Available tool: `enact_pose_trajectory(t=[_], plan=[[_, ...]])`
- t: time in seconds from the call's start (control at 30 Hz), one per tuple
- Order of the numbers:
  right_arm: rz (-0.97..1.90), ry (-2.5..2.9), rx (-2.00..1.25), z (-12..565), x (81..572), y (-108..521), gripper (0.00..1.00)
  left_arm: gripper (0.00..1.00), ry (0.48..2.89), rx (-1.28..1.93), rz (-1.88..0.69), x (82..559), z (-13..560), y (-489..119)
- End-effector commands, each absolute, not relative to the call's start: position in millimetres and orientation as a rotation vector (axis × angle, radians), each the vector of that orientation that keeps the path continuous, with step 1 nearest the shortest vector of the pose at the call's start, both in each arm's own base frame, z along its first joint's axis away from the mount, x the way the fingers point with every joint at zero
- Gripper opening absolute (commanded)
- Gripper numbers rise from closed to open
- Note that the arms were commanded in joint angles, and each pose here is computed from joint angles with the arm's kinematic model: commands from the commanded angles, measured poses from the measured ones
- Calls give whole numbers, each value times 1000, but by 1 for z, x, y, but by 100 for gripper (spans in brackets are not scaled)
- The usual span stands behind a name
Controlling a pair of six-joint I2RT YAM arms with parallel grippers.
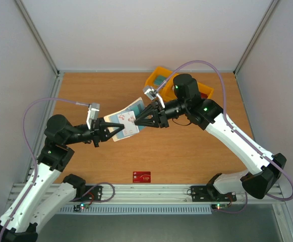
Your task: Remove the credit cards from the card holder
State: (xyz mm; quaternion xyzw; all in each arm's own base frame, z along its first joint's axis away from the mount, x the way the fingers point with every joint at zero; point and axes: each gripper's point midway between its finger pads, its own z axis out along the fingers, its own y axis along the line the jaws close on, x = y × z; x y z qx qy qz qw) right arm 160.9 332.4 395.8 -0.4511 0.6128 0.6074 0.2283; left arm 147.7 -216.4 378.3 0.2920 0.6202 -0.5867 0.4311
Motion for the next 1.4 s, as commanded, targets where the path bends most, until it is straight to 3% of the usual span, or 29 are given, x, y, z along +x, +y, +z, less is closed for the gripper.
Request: enact_pose_trajectory(t=[0.0,0.27,0.8,0.93,1.37], plan=[[1667,1689,-1255,392,161,334,10,0,1470,754,-1450,143,393,-214],[1672,1651,-1284,396,154,329,1,0,1476,754,-1454,142,391,-214],[1598,1693,-1210,395,172,313,1,10,1476,750,-1468,140,392,-214],[1609,1687,-1216,397,170,313,1,0,1476,744,-1461,142,391,-214],[1634,1664,-1256,394,163,308,1,0,1439,764,-1441,140,395,-213]])
